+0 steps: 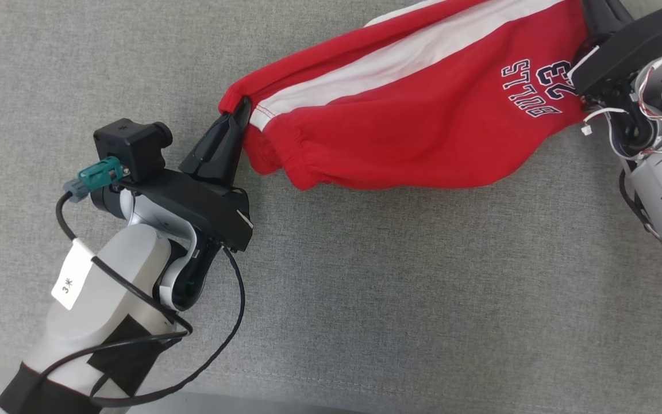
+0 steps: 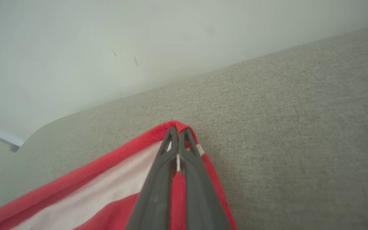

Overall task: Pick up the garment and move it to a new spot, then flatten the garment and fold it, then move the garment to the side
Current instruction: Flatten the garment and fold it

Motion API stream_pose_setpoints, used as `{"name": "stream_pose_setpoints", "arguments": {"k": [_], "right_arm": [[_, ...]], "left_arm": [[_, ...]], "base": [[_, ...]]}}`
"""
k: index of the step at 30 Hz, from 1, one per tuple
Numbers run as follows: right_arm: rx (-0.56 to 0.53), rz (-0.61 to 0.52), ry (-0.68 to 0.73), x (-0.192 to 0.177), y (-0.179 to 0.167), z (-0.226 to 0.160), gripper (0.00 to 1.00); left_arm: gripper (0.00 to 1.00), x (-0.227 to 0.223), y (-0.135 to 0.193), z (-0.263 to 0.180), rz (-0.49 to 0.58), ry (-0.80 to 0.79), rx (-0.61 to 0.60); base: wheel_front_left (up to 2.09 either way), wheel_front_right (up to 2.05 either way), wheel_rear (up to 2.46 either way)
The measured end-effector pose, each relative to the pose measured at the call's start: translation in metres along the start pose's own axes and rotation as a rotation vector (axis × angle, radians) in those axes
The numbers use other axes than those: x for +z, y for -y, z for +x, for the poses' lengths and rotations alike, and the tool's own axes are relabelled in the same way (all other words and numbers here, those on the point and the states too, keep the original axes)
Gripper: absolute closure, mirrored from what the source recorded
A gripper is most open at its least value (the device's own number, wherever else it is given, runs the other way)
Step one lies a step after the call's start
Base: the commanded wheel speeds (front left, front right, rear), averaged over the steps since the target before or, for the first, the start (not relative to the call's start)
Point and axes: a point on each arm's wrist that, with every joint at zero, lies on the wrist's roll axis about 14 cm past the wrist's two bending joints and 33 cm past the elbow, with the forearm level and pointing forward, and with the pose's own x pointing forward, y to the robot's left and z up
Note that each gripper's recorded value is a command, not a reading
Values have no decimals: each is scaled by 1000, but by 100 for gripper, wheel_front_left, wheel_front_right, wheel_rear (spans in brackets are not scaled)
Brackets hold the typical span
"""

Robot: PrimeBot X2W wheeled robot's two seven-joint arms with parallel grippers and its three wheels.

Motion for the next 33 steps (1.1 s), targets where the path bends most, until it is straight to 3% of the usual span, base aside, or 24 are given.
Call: {"name": "stream_pose_setpoints", "arguments": {"k": [17,26,33], "right_arm": [[9,-58,56,19,-14,-36,0],[-16,-77,85,12,-14,-79,0],[-89,-74,114,24,6,-98,0]], "left_arm": [[0,23,-3,-20,47,70,15],[0,17,22,-48,59,88,-8],[0,20,56,-66,24,129,-70]], "base": [[0,0,0],[0,0,0],[0,0,0]]}}
